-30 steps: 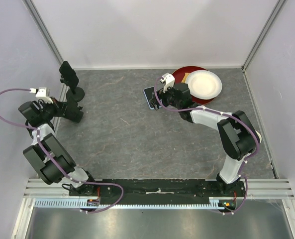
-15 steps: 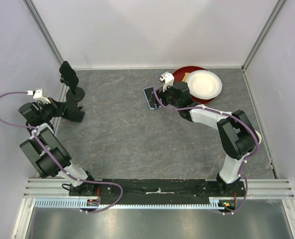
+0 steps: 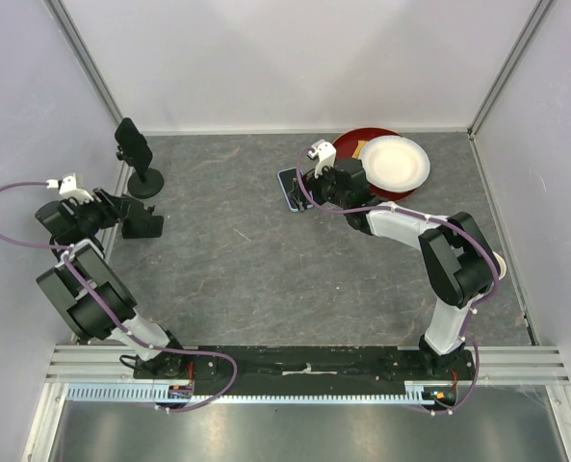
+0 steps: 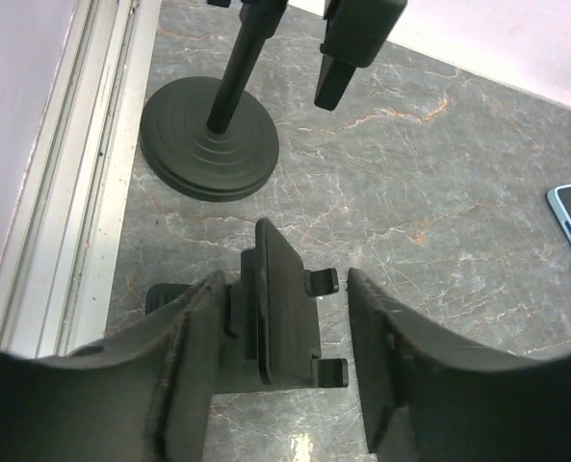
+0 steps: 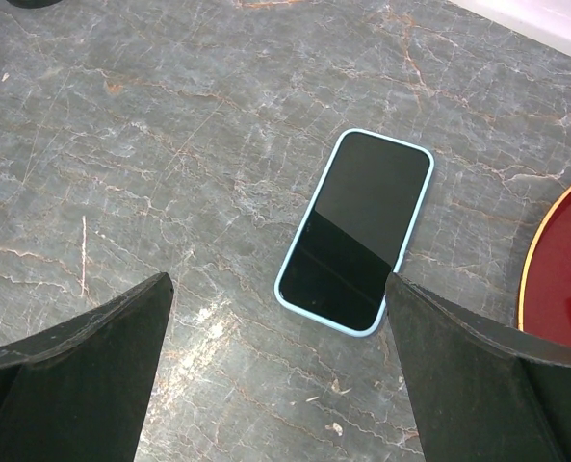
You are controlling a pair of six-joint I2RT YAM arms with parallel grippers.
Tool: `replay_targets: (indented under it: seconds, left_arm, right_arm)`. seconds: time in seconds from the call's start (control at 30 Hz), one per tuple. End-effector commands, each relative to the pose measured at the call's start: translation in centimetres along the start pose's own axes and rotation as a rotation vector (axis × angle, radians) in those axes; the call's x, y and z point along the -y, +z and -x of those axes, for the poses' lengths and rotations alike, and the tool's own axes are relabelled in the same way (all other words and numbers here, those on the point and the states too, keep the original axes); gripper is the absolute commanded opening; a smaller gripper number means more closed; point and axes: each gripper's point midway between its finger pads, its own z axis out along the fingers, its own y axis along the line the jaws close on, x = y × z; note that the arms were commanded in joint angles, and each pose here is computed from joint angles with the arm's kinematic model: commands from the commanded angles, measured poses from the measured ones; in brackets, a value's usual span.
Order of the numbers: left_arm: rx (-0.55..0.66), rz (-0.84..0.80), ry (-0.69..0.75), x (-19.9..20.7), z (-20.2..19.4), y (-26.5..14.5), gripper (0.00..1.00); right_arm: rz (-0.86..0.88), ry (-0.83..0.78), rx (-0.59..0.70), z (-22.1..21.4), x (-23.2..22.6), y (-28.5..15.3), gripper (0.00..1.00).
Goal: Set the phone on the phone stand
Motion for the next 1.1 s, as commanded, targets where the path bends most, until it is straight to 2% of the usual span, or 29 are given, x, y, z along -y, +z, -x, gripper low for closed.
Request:
replay_targets:
  seconds: [0.0,0.2,0.23,0.3,0.33,0.4,0.43,0.57,0.6,0.67,0.7,0.83,0.9,0.93,0.97,1.0,1.07]
  left_arm:
    - [0.042,0.049,0.002,-0.5,1.6,-0.4,0.63]
    - [0.088,0.139,-0.029,-1.0,2.5,-1.4,0.68]
    - [0.130,0.215,-0.030,-1.6,3.7,-2.2,0.68]
    - [0.176,0.329,-0.118,-2.1,3.3,-3.7,0.68]
    - [0.269,0.436,-0.117,-2.6,5.2,-5.6,0.69]
    - [0.277,0.559,-0.189,-1.8,4.2,-6.8,0.68]
    - [0.260,0.678,-0.208,-1.9,3.5,-8.3,0.68]
    - [0.267,0.594,-0.156,3.9,4.2,-7.6,0.67]
    - [0.261,0.541,-0.145,6.4,4.1,-7.0,0.67]
    - [0.294,0.520,-0.120,9.1,5.3,-8.3,0.66]
    - [0.288,0.449,-0.083,12.1,5.3,-7.8,0.66]
    - [0.309,0.330,-0.054,18.2,5.5,-8.2,0.66]
    - [0.211,0.367,-0.072,19.5,3.0,-7.4,0.68]
    - [0.205,0.377,-0.092,20.4,3.8,-7.3,0.69]
    - [0.155,0.358,-0.098,22.0,2.7,-6.8,0.69]
    - [0.070,0.381,-0.058,22.3,0.7,-5.6,0.69]
    - [0.042,0.358,-0.015,24.2,0.9,-4.5,0.69]
  right_arm:
    - [0.024,-0.027,0.051,2.1,-0.4,0.2,0.98]
    - [0.022,-0.025,0.056,2.3,-0.3,0.1,0.98]
    - [0.024,-0.028,0.055,2.3,-0.4,0.1,0.98]
    - [0.021,-0.027,0.053,2.2,-0.3,0.1,0.98]
    - [0.018,-0.027,0.053,2.2,-0.3,0.2,0.98]
    - [0.009,-0.027,0.049,2.2,-0.1,0.2,0.98]
    - [0.009,-0.026,0.047,2.2,-0.1,0.2,0.98]
    - [0.007,-0.022,0.032,1.8,0.0,0.4,0.98]
    - [0.006,-0.021,0.031,1.8,0.1,0.5,0.98]
    - [0.004,-0.016,0.020,1.5,0.1,0.7,0.98]
    - [0.001,-0.016,0.016,1.5,0.2,0.8,0.98]
    - [-0.007,-0.009,-0.014,0.7,0.5,1.3,0.98]
    - [-0.014,-0.009,-0.024,0.4,0.6,1.4,0.98]
    - [-0.014,-0.008,-0.027,0.3,0.6,1.5,0.98]
    - [-0.014,-0.008,-0.029,0.3,0.6,1.5,0.98]
    - [-0.017,-0.004,-0.033,0.1,0.7,1.5,0.98]
    - [-0.031,-0.002,-0.036,0.1,0.9,1.6,0.98]
